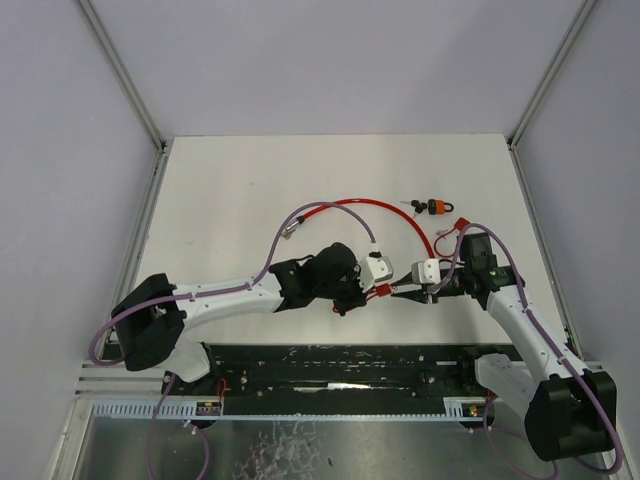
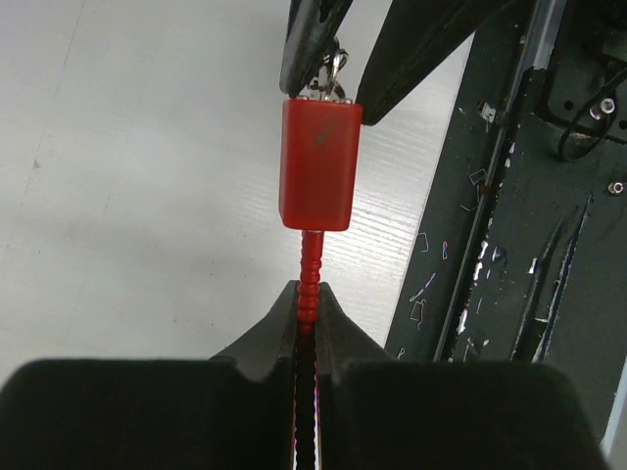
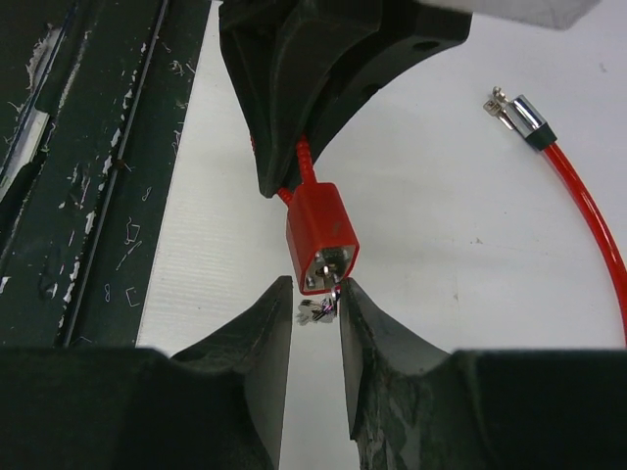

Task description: Lock with the key

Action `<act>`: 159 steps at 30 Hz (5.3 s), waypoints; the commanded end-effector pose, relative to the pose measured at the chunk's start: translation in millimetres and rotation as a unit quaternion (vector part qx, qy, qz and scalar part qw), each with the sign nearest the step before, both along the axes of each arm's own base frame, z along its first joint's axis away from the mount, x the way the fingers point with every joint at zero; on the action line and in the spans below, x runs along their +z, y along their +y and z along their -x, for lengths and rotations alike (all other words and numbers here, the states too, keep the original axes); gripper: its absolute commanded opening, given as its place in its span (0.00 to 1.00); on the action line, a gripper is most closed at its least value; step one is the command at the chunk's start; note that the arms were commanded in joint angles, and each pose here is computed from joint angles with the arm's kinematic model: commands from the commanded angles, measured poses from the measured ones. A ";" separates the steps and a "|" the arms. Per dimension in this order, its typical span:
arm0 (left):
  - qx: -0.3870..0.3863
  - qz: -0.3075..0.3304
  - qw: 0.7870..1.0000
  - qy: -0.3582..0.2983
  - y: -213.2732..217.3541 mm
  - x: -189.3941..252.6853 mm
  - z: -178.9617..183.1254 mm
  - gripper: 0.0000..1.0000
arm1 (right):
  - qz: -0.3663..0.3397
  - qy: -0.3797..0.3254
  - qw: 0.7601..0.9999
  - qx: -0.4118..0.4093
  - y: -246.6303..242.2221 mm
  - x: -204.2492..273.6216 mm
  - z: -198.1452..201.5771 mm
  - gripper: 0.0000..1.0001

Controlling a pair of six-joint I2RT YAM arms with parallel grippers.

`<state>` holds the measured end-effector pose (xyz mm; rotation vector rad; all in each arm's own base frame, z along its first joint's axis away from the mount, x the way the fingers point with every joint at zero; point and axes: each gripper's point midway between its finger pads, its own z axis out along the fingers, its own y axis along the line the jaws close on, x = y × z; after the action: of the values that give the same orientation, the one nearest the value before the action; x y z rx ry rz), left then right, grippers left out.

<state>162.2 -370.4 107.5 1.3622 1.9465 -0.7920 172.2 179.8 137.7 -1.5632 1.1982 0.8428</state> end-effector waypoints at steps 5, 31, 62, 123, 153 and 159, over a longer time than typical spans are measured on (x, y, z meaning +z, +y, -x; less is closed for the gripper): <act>-0.019 -0.007 1.000 -0.021 -5.4 6.9 -3.4 0.00 | -0.017 -0.039 0.999 0.022 5.6 21.9 2.8 0.33; -0.036 -0.010 0.999 -0.027 -5.3 11.5 1.1 0.00 | 0.012 -0.041 0.999 0.032 7.4 7.5 3.0 0.29; -0.055 -0.016 0.998 -0.034 -6.9 14.7 2.6 0.00 | 0.015 -0.050 0.997 0.052 9.7 7.5 9.7 0.20; -0.112 -0.012 0.992 0.050 22.0 -11.9 -16.4 0.00 | 0.099 -0.094 0.991 -0.009 2.1 8.1 -8.4 0.00; -0.001 -0.113 0.928 -0.355 66.8 -8.8 -59.7 0.00 | 0.080 -0.009 0.997 -0.021 10.8 13.0 -9.1 0.00; -0.102 -0.029 0.970 -0.220 47.4 -14.3 -20.7 0.00 | 0.071 0.017 0.997 -0.018 13.7 14.9 -6.3 0.00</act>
<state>201.0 -337.6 107.1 1.5404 1.3959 -0.2485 181.2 197.9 145.9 -1.6782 1.2521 0.7385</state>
